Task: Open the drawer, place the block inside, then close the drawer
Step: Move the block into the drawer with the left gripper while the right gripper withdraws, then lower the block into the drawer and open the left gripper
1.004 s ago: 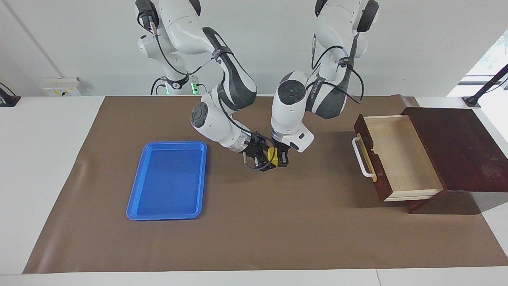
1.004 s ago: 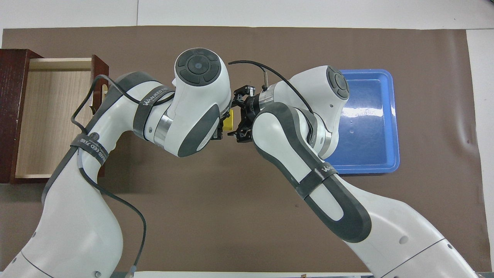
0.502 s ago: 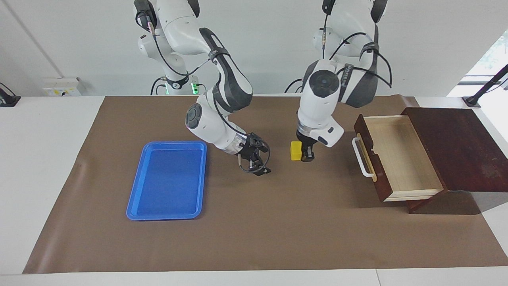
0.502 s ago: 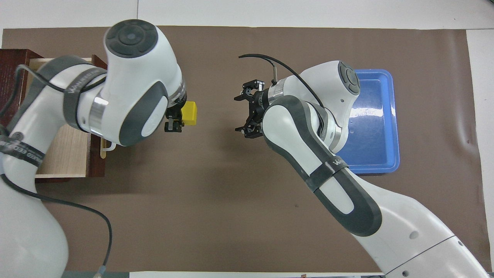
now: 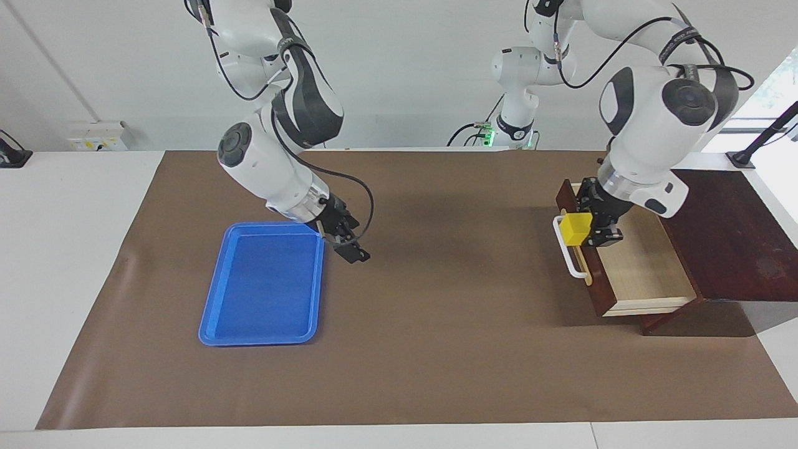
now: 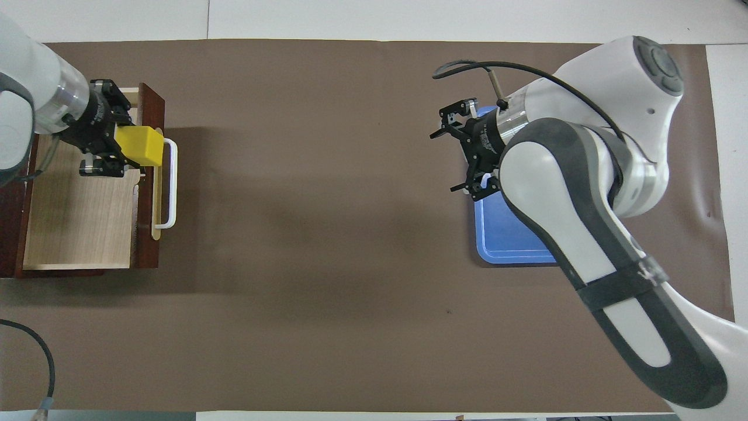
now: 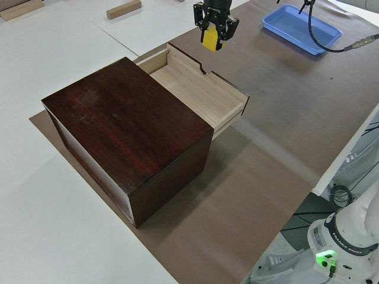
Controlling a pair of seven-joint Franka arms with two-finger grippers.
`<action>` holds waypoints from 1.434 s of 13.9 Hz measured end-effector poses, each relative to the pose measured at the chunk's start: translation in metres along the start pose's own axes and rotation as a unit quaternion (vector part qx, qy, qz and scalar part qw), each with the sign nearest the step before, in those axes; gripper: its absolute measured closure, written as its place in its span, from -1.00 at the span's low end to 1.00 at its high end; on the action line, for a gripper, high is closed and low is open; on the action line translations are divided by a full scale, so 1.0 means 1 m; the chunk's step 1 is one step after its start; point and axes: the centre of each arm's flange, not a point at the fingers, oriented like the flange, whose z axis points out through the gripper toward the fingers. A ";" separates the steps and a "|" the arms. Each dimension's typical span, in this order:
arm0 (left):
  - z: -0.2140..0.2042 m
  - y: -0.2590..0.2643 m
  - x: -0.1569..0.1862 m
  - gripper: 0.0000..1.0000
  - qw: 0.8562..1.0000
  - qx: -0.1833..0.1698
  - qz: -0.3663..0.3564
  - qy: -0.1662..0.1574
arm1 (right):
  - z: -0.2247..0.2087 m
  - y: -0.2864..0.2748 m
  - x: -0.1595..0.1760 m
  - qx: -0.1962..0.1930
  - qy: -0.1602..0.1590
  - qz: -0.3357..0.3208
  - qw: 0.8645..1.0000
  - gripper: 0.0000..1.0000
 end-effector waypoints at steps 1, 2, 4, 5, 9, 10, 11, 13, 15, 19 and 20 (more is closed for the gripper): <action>-0.002 0.000 0.026 -0.12 1.000 -0.001 -0.002 -0.001 | -0.024 0.013 0.012 -0.018 0.015 -0.041 0.999 -1.00; -0.001 0.000 0.050 -0.12 1.000 -0.001 -0.007 -0.002 | -0.047 0.027 0.026 -0.033 0.026 -0.080 0.996 -1.00; 0.007 -0.004 0.089 -0.12 1.000 0.002 -0.022 -0.003 | -0.097 0.060 0.055 -0.059 0.046 -0.157 0.985 -1.00; 0.015 -0.007 0.099 -0.12 1.000 -0.001 -0.030 -0.003 | -0.118 0.075 0.067 -0.072 0.059 -0.193 0.977 -1.00; 0.067 -0.041 0.122 -0.12 0.998 -0.010 -0.067 0.000 | -0.175 0.115 0.079 -0.121 0.106 -0.326 0.931 -1.00; 0.074 -0.049 0.128 -0.12 0.997 -0.014 -0.074 0.000 | -0.181 0.119 0.080 -0.134 0.117 -0.362 0.915 -1.00; 0.078 -0.055 0.129 -0.12 0.997 -0.014 -0.076 0.000 | -0.185 0.122 0.081 -0.149 0.123 -0.396 0.898 -1.00; 0.082 -0.061 0.123 -0.12 0.996 -0.013 -0.085 0.000 | -0.186 0.124 0.085 -0.172 0.122 -0.453 0.866 -1.00; 0.087 -0.062 0.112 -0.12 0.996 -0.011 -0.084 -0.001 | -0.184 0.125 0.086 -0.179 0.115 -0.485 0.848 -1.00; 0.096 -0.061 0.088 -0.12 0.998 -0.015 -0.067 -0.003 | -0.182 0.118 0.079 -0.178 0.119 -0.513 0.831 -1.00; 0.098 -0.061 0.088 -0.12 0.998 -0.013 -0.064 -0.003 | -0.182 0.118 0.078 -0.179 0.118 -0.523 0.825 -1.00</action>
